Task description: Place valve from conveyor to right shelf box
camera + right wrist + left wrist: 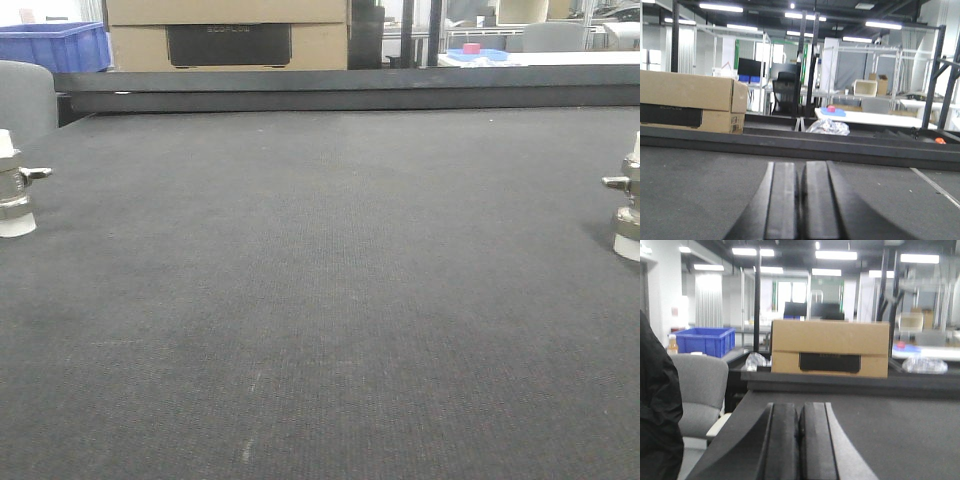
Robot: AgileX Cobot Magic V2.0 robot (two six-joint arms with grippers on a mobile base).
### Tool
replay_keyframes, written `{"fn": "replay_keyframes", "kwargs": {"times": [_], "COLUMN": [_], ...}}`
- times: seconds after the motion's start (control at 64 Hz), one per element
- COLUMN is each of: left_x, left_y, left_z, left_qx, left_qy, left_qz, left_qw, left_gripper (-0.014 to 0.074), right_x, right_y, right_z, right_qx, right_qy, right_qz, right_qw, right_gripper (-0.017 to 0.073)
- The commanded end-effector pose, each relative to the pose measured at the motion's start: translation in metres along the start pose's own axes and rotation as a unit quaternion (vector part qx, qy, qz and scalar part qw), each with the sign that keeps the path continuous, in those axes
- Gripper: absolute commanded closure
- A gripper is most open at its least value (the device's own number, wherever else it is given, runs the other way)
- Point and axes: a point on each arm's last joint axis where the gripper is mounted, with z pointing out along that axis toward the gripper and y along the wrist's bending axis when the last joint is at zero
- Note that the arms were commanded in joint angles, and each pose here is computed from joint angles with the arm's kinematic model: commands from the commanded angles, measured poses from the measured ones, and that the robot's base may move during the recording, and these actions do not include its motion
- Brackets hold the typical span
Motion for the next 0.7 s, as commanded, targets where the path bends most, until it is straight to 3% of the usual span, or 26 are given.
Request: {"fn": "replay_keyframes", "kwargs": {"times": [0.0,0.156,0.188,0.266,0.453,0.688], "left_x": [-0.014,-0.025,-0.026,-0.028,-0.037,-0.051], "left_y": [0.001,0.0,-0.001,-0.004,-0.011,-0.017], "left_z": [0.015,0.047,0.051,0.059,0.072,0.085], "left_qx": [-0.001,0.007,0.013,0.027,0.057,0.076], "left_qy": [0.037,0.081,0.085,0.093,0.158,0.185], "left_qz": [0.013,0.011,0.01,0.008,0.006,0.006], "left_qw": [0.999,0.997,0.996,0.995,0.986,0.98], "left_gripper": [0.0531,0.0148,0.0093,0.0005,-0.0007,-0.0007], "right_x": [-0.013,-0.017,-0.016,-0.012,-0.022,-0.039], "right_y": [0.0,-0.001,-0.002,-0.002,-0.002,0.005], "right_z": [0.011,0.036,0.04,0.05,0.082,0.152], "right_qx": [-0.001,0.001,0.001,0.002,-0.008,-0.046], "right_qy": [0.022,0.039,0.044,0.059,0.148,0.331], "right_qz": [0.001,0.002,0.002,0.002,0.003,0.003], "right_qw": [1.0,0.999,0.999,0.998,0.989,0.943], "right_gripper": [0.0379,0.0019,-0.0017,-0.001,-0.001,-0.001]}}
